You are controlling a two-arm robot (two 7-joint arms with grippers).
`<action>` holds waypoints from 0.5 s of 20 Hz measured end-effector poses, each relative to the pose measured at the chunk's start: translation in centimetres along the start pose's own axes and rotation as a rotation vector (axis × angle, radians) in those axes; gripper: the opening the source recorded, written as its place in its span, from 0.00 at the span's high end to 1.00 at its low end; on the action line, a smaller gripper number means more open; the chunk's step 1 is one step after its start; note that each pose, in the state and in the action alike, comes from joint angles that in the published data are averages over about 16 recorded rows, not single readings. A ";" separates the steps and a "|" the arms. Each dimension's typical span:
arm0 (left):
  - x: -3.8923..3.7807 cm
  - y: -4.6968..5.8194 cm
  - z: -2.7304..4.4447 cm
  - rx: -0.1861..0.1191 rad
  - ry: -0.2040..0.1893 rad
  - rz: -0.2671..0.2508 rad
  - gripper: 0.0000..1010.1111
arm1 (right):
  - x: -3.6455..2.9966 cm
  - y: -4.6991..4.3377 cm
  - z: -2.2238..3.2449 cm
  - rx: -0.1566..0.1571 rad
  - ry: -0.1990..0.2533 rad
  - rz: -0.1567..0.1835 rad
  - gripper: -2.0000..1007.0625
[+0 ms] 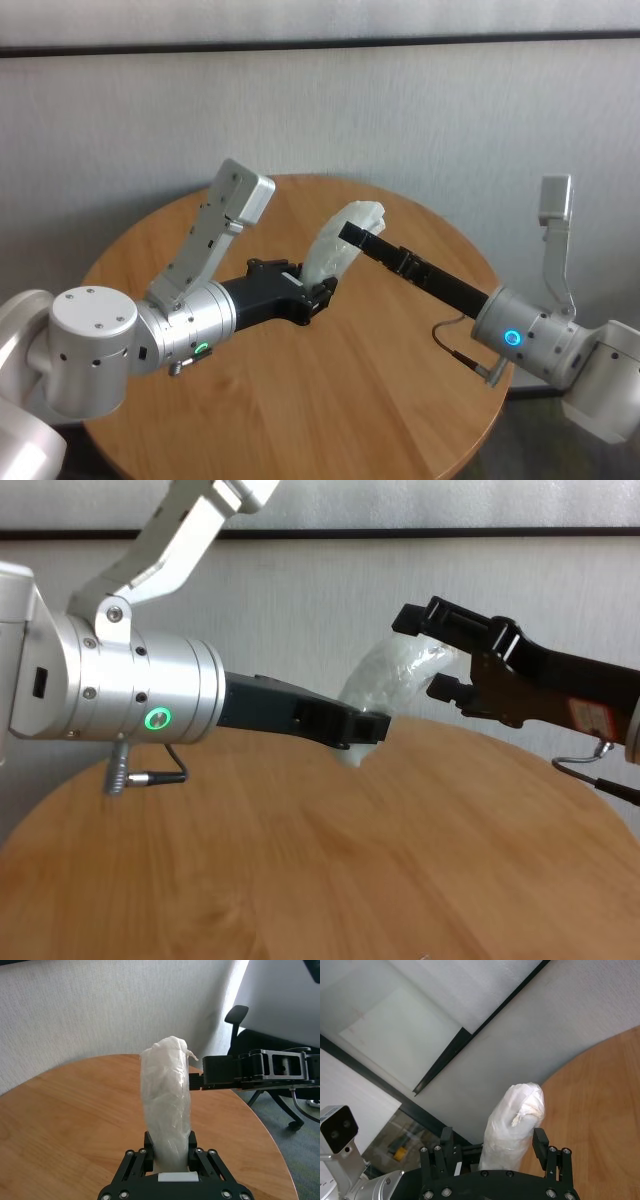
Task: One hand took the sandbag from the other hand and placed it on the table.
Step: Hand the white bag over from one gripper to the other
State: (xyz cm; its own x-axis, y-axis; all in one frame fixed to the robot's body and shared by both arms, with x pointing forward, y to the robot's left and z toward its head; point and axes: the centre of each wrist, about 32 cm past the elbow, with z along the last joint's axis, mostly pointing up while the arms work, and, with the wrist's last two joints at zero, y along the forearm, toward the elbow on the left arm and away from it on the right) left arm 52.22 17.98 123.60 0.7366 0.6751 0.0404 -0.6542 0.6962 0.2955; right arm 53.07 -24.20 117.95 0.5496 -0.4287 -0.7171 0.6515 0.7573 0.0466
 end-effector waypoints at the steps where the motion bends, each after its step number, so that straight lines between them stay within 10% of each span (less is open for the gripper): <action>1: 0.00 0.0 0.00 0.000 0.000 0.000 0.61 | 0.05 0.11 -0.01 0.000 0.003 -0.001 0.01; 10: 0.00 0.0 0.00 0.000 0.000 0.000 0.61 | 0.43 1.05 -0.02 -0.001 0.017 -0.005 0.01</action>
State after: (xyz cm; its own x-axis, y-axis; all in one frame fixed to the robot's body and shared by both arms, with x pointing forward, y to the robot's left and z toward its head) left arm 52.22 17.98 123.61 0.7367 0.6750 0.0403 -0.6541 0.6963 0.2954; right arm 53.99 -23.58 117.68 0.5371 -0.4239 -0.7293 0.6537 0.7556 0.0423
